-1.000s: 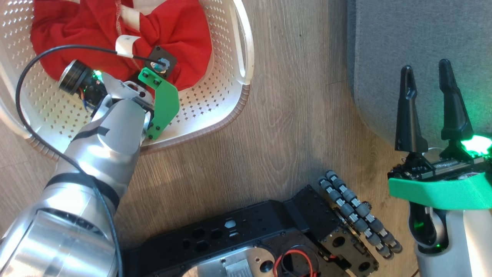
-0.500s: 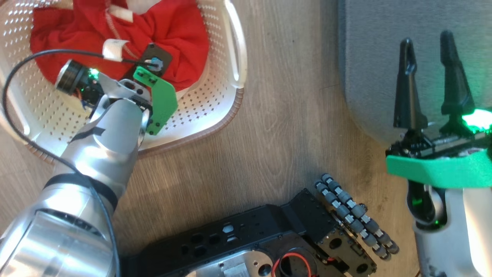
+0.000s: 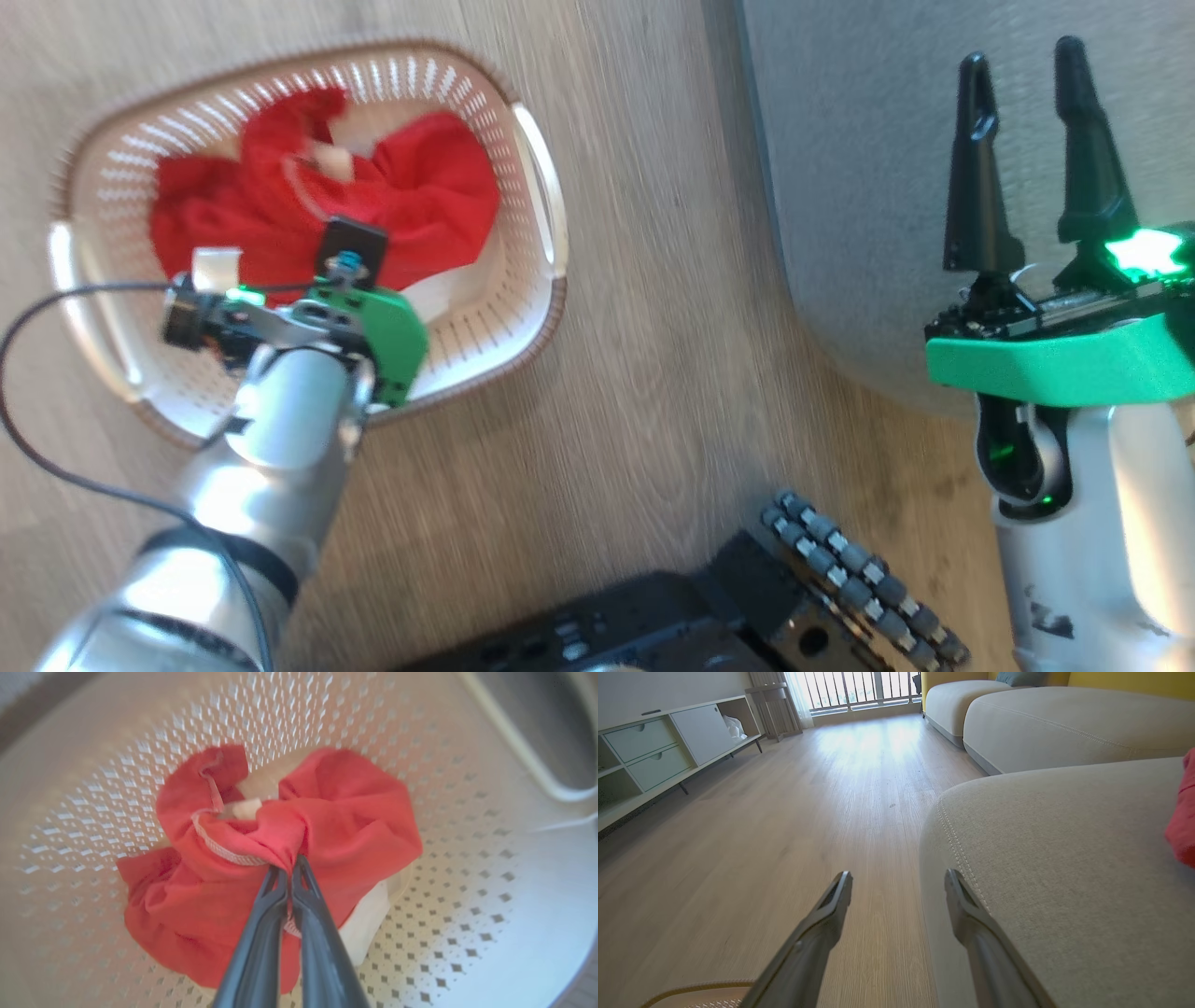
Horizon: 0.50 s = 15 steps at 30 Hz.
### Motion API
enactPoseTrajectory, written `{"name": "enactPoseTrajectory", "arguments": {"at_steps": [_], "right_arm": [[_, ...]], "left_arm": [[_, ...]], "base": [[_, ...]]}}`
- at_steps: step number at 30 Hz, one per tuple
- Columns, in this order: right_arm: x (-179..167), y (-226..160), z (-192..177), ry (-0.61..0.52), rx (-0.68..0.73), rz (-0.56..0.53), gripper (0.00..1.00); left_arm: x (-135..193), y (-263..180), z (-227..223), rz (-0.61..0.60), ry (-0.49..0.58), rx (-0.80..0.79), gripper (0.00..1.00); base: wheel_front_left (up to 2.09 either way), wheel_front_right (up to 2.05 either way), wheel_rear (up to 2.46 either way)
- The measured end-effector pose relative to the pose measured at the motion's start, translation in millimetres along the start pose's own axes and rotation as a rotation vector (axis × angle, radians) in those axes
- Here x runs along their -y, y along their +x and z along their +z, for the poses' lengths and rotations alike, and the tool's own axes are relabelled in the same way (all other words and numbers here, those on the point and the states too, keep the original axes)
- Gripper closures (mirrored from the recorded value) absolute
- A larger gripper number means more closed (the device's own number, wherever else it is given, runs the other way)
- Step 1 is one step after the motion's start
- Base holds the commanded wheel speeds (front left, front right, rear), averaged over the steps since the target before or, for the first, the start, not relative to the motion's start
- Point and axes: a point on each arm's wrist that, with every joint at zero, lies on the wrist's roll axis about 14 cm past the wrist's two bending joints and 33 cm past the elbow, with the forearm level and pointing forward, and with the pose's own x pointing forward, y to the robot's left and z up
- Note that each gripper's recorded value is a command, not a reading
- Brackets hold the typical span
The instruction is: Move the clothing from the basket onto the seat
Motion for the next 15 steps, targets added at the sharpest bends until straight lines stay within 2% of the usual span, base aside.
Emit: {"name": "enactPoseTrajectory", "arguments": {"at_steps": [3, 6, 9, 12, 15], "right_arm": [[-4.8, -4.5, 17.1, -0.005, 0.033, 0.012, 0.0], [-5.7, -14.6, 30.8, 0.026, 0.054, 0.005, 0.0], [-9.7, -26.9, 44.1, 0.042, 0.075, 0.01, 0.0], [-15.8, -36.1, 59.6, 0.053, 0.107, 0.024, 0.0], [-22.1, -44.0, 73.8, 0.063, 0.138, 0.041, 0.0]], "left_arm": [[1.2, -17.9, 36.8, 0.025, -0.026, 0.115, 1.0], [-13.1, -36.2, 57.0, 0.079, -0.019, 0.141, 1.0], [-24.1, -57.7, 100.7, 0.117, -0.008, 0.253, 1.0], [-23.8, -84.4, 145.7, 0.134, 0.008, 0.382, 1.0], [-20.7, -113.1, 167.5, 0.145, -0.001, 0.471, 1.0]], "base": [[0.0, 0.0, 0.0], [0.0, 0.0, 0.0], [0.0, 0.0, 0.0], [0.0, 0.0, 0.0], [0.0, 0.0, 0.0]]}}
